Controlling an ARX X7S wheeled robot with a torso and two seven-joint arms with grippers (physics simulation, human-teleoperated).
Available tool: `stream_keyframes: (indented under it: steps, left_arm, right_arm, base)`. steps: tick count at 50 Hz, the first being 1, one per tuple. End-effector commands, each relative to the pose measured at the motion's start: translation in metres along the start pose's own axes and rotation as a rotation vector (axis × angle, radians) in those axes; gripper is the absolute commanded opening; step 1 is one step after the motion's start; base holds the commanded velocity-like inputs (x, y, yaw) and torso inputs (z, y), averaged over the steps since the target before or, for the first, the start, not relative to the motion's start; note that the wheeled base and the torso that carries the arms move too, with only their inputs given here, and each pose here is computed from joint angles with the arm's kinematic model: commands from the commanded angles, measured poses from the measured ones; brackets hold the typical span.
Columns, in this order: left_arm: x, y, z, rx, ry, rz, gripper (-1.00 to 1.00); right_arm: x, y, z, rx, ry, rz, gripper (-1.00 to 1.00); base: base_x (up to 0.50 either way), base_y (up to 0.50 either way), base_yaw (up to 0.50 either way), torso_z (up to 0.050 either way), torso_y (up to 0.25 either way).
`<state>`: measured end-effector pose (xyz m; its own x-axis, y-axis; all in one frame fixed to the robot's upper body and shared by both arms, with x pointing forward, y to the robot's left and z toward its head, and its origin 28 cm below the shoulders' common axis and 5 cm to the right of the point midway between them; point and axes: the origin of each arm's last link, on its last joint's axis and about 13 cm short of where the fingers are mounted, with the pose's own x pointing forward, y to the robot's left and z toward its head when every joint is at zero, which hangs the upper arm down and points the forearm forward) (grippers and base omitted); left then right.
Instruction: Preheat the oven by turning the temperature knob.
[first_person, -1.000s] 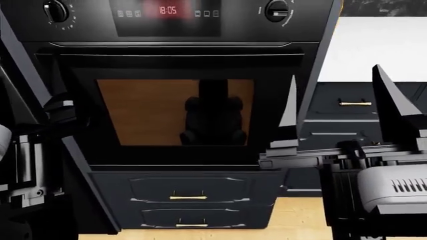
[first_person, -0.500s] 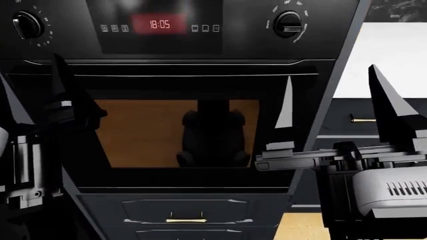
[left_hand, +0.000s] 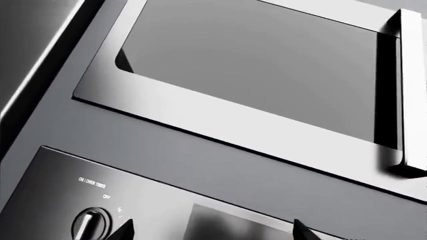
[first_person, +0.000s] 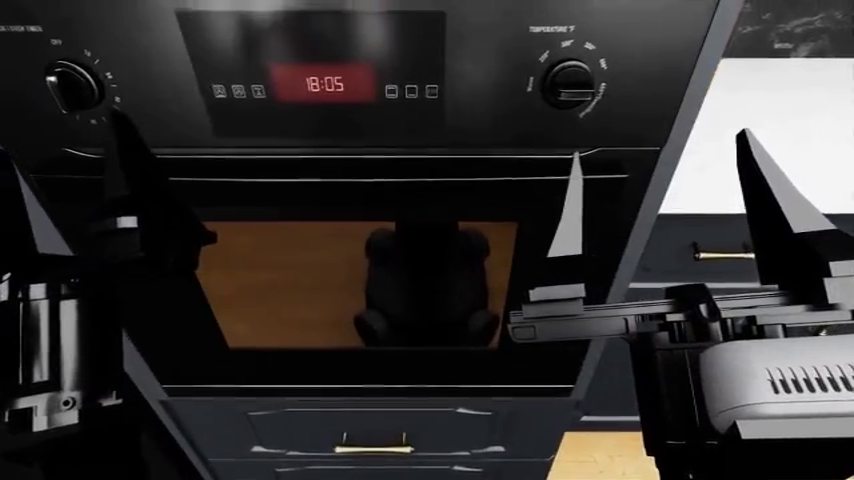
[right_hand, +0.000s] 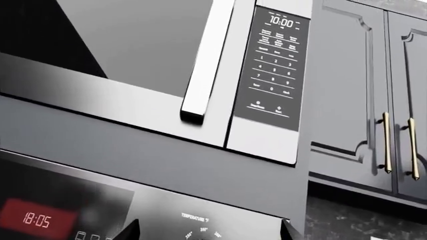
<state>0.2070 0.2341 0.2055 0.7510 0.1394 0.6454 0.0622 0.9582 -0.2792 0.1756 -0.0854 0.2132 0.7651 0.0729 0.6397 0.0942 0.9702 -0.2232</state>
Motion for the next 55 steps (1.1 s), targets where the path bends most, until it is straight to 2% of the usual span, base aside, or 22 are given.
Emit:
stream_keyframes:
  steps: [1,8,13,18,20,25,26,42,43,48,49,52,55]
  left_arm:
    - [0.0,0.0,0.001,-0.006,-0.001,-0.007,1.0]
    - [0.0,0.001,0.001,-0.006,0.003,-0.001,1.0]
    - [0.002,0.001,-0.001,0.026,0.01,0.027,1.0]
    - [0.003,0.001,-0.001,0.032,0.011,0.031,1.0]
    - [0.003,0.001,-0.001,0.034,0.01,0.033,1.0]
    - [0.003,0.001,-0.001,0.037,0.01,0.033,1.0]
    - [0.002,0.001,-0.001,0.038,0.01,0.033,1.0]
    - [0.003,0.001,-0.001,0.039,0.009,0.036,1.0]
    - [0.003,0.001,-0.001,0.037,0.01,0.035,1.0]
    - [0.003,0.001,0.0,0.037,0.009,0.034,1.0]
    - [0.003,0.001,0.0,0.037,0.008,0.035,1.0]
    - [0.003,0.001,0.0,0.036,0.007,0.035,1.0]
    - [0.003,0.001,0.001,0.036,0.007,0.036,1.0]
  right_arm:
    - [0.0,0.0,0.0,-0.004,-0.001,0.001,1.0]
    - [-0.001,0.0,-0.001,-0.006,0.006,0.004,1.0]
    - [0.0,0.0,-0.007,-0.086,0.055,-0.01,1.0]
    - [0.0,0.001,-0.006,-0.091,0.057,-0.002,1.0]
    - [0.0,0.0,-0.01,-0.148,0.095,-0.008,1.0]
    - [-0.001,0.001,-0.014,-0.228,0.145,-0.007,1.0]
    - [-0.001,0.002,-0.016,-0.27,0.158,0.0,1.0]
    - [-0.003,0.005,-0.029,-0.516,0.231,0.026,1.0]
    - [-0.003,0.005,-0.031,-0.565,0.237,0.028,1.0]
    - [0.0,0.001,-0.035,-0.683,0.292,-0.018,1.0]
    - [0.0,0.0,-0.036,-0.729,0.311,-0.033,1.0]
    - [0.0,-0.001,-0.035,-0.758,0.316,-0.002,1.0]
    - [0.001,-0.002,-0.036,-0.828,0.326,0.044,1.0]
  base:
    - [0.0,0.0,0.0,0.05,0.0]
    - [0.0,0.0,0.0,0.05,0.0]
    - [0.0,0.0,0.0,0.036,0.0]
    - [0.0,0.0,0.0,0.013,0.0]
    - [0.0,0.0,0.0,0.01,0.0]
    - [0.0,0.0,0.0,0.009,0.0]
    - [0.0,0.0,0.0,0.007,0.0]
    - [0.0,0.0,0.0,0.007,0.0]
    - [0.0,0.0,0.0,0.007,0.0]
    - [0.0,0.0,0.0,0.006,0.0]
    - [0.0,0.0,0.0,0.006,0.0]
    - [0.0,0.0,0.0,0.006,0.0]
    - [0.0,0.0,0.0,0.006,0.0]
